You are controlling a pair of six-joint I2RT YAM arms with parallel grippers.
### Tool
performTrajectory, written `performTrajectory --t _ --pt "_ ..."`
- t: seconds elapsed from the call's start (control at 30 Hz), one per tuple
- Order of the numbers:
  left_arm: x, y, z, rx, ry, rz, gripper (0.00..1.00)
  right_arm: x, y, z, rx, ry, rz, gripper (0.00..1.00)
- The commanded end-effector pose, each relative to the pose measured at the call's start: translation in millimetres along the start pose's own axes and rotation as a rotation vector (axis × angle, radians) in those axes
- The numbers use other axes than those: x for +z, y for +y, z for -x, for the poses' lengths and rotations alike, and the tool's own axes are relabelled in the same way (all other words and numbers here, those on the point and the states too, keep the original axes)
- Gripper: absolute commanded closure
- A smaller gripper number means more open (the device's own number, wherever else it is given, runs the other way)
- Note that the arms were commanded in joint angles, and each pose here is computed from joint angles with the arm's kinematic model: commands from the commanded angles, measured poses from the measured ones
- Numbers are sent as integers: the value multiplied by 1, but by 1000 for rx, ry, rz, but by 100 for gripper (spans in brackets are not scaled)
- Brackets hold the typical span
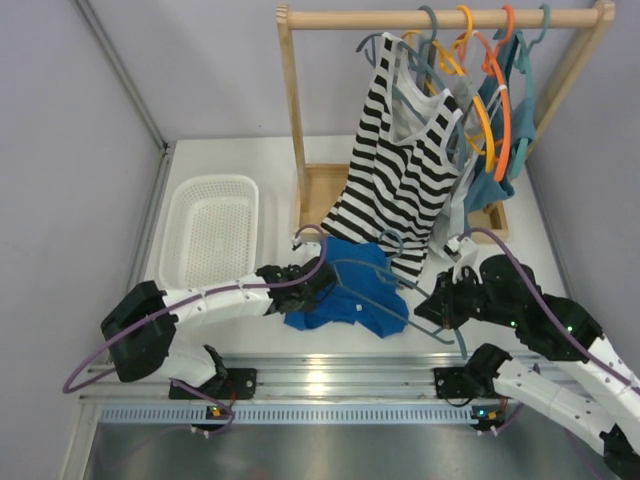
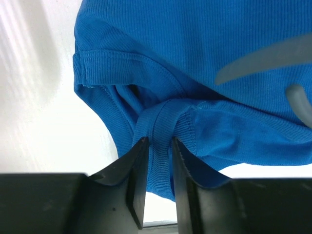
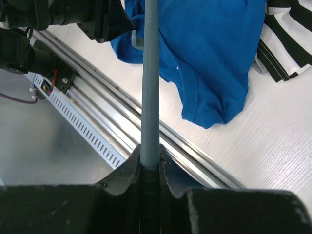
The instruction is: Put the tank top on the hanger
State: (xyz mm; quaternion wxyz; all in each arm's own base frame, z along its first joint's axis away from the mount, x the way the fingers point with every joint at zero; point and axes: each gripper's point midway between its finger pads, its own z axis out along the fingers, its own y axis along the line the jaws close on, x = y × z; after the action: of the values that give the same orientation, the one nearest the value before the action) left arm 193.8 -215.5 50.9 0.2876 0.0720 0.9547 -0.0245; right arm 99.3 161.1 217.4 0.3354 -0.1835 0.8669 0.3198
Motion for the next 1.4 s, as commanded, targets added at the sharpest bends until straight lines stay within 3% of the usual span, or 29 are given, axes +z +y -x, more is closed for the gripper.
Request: performTrajectory --t 0.0,0.2,0.37,0.67,1.37 --pt "-5 -1 8 8 -18 13 71 -15 15 7 -11 -40 69 100" --pt "-9 4 1 10 -11 15 83 -15 23 -6 14 -5 127 100" --pt "-12 6 2 12 -21 14 100 -8 28 -16 21 28 176 100" --pt "-24 2 26 41 -60 21 100 17 23 -24 20 69 178 100" --pt "-81 -13 73 14 -151 -95 100 60 46 -1 17 -134 397 100"
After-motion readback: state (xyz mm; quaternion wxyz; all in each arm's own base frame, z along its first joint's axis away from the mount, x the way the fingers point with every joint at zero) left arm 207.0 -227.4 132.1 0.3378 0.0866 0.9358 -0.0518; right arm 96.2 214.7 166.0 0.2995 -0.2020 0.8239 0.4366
